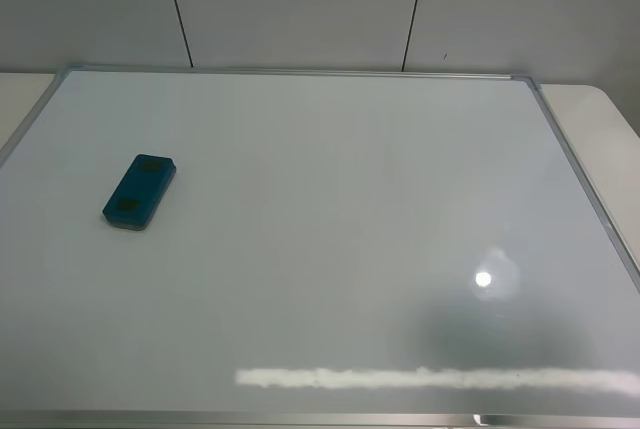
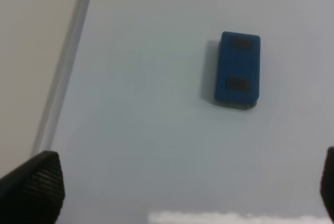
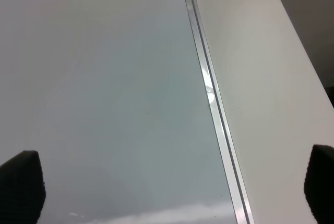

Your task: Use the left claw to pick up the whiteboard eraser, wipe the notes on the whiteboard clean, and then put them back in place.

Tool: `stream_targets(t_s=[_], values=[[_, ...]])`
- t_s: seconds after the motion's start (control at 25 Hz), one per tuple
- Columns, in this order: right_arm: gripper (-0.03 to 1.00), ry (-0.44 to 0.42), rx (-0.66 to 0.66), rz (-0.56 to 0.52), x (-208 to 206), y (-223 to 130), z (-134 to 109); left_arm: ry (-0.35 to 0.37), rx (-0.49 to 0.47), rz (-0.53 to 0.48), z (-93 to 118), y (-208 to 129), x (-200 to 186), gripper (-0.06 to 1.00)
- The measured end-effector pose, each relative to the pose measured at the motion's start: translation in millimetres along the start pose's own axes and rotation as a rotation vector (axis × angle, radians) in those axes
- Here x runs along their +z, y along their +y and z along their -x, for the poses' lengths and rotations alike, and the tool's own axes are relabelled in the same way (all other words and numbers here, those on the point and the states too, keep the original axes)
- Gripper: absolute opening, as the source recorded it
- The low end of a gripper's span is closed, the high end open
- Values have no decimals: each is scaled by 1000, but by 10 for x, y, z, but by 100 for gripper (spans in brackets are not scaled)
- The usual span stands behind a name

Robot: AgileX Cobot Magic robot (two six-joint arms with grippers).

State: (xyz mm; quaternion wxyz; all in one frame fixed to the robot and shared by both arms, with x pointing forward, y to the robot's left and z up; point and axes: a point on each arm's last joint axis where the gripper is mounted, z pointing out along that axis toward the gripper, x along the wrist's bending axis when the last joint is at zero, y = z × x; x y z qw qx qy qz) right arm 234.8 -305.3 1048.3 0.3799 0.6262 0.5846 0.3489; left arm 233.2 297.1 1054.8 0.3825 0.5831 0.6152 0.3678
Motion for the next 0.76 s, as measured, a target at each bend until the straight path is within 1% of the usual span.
stream_targets(t_s=[0.76], values=[[99, 0, 0, 0, 0, 0, 0, 0, 0, 0, 0, 0, 0, 99]])
